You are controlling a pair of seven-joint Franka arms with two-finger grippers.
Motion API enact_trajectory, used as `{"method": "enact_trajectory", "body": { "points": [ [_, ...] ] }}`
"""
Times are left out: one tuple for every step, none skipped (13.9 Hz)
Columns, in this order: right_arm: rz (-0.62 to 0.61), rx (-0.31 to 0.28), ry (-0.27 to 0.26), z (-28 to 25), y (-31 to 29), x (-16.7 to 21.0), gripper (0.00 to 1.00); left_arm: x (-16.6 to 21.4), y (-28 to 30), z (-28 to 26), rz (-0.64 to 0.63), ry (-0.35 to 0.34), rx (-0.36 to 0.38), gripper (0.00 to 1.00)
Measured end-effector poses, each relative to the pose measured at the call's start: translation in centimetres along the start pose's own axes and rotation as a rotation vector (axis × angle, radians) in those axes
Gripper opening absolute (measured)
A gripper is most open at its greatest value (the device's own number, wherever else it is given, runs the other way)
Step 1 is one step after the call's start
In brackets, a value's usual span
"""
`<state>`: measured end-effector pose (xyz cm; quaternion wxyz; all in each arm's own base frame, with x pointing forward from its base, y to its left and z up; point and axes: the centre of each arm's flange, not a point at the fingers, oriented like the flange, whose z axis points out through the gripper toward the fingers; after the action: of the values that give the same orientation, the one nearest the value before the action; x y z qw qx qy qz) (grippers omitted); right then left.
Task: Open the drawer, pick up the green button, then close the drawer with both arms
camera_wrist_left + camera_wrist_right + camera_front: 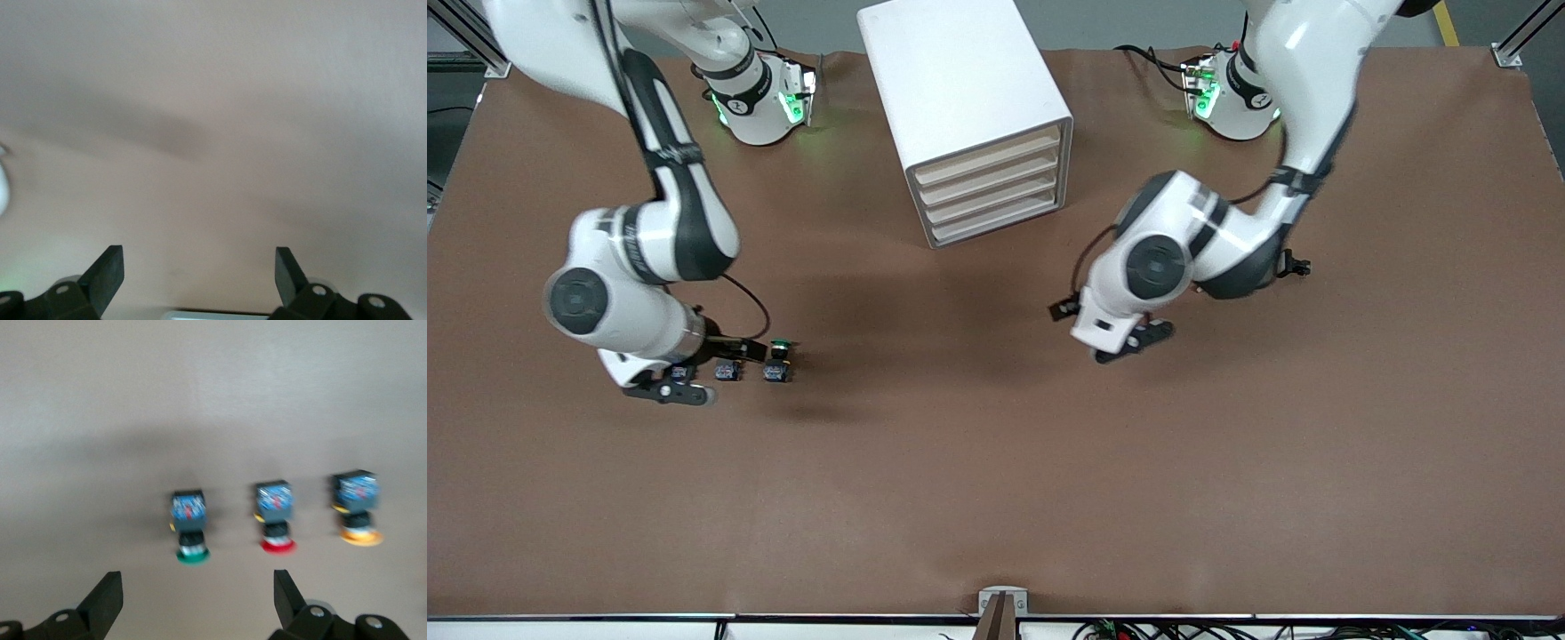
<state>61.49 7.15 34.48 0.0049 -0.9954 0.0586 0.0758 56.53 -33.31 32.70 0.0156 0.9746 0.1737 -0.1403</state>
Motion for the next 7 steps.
{"method": "enact_trajectory", "body": {
  "points": [
    [-0.015, 0.004, -0.027, -2.6, 1.4, -0.1, 1.00, 1.7, -2.3, -1.6, 0.025, 0.002, 0.006, 1.00],
    [-0.031, 0.008, -0.052, -5.2, 2.8, -0.2, 1.00, 3.1, -4.5, -3.0, 0.051, 0.009, 0.023, 1.00],
    [-0.044, 0.013, -0.077, -7.8, 4.3, -0.4, 1.00, 4.2, -6.5, -4.3, 0.072, 0.017, 0.040, 1.00],
    [-0.053, 0.015, -0.098, -10.1, 5.6, -0.6, 1.00, 4.9, -8.2, -5.5, 0.094, 0.026, 0.053, 1.00],
    [-0.060, 0.012, -0.114, -12.4, 6.7, -0.9, 1.00, 5.5, -9.7, -6.8, 0.124, 0.033, 0.061, 1.00],
    [-0.067, -0.002, -0.128, -14.5, 7.7, -1.3, 1.00, 5.8, -11.2, -8.2, 0.159, 0.041, 0.066, 1.00],
    [-0.076, -0.014, -0.137, -16.1, 8.3, -1.7, 1.00, 6.1, -12.6, -9.6, 0.200, 0.052, 0.072, 1.00]
  ]
}}
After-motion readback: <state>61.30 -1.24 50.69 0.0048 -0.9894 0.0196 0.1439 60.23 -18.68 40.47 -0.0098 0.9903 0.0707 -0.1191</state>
